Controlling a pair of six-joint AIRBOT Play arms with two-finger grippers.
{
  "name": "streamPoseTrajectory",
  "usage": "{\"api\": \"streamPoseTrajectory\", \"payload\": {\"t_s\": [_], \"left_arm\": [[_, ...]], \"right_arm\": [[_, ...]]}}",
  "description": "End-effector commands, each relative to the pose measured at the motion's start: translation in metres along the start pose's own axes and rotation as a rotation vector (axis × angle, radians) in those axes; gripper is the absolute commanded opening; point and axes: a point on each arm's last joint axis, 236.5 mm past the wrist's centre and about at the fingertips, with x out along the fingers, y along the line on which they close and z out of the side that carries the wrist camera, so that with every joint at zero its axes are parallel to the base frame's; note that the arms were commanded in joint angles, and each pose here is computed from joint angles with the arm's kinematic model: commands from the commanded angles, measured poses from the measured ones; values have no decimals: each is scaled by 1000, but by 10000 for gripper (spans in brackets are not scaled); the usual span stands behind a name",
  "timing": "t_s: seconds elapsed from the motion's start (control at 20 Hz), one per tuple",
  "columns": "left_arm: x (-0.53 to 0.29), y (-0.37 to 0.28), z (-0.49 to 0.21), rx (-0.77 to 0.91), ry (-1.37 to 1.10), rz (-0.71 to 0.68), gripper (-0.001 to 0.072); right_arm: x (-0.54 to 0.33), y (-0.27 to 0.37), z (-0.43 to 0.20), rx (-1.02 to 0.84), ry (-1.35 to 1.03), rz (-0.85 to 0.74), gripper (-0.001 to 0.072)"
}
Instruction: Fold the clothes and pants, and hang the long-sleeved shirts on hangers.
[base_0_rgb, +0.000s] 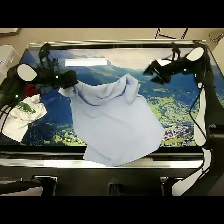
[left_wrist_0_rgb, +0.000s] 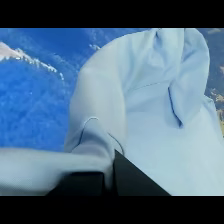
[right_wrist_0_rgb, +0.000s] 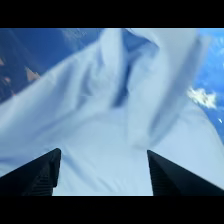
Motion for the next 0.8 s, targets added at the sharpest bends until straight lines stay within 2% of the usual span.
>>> {"api": "streamPoseTrajectory", "payload": {"t_s": [0.0,0.1,0.2,0.35,0.45,0.6,0.75], "left_arm": [[-3,48,-4,-66,64,50,23],[-6,68,-6,-77,88,72,23],[-5,79,-11,-66,110,84,23],[1,86,-24,-46,144,89,23],[3,88,-31,-45,161,92,23],[4,89,-32,-47,167,93,22],[4,89,-32,-47,166,93,22]], "right_arm": [[-21,-72,-88,87,389,-180,626],[-24,-86,-139,118,521,-231,627],[-13,-96,-193,168,555,-259,691],[5,-112,-300,288,632,-259,698],[15,-118,-349,368,640,-233,697],[32,-120,-378,447,588,-192,694],[55,-106,-363,463,484,-117,677]]}}
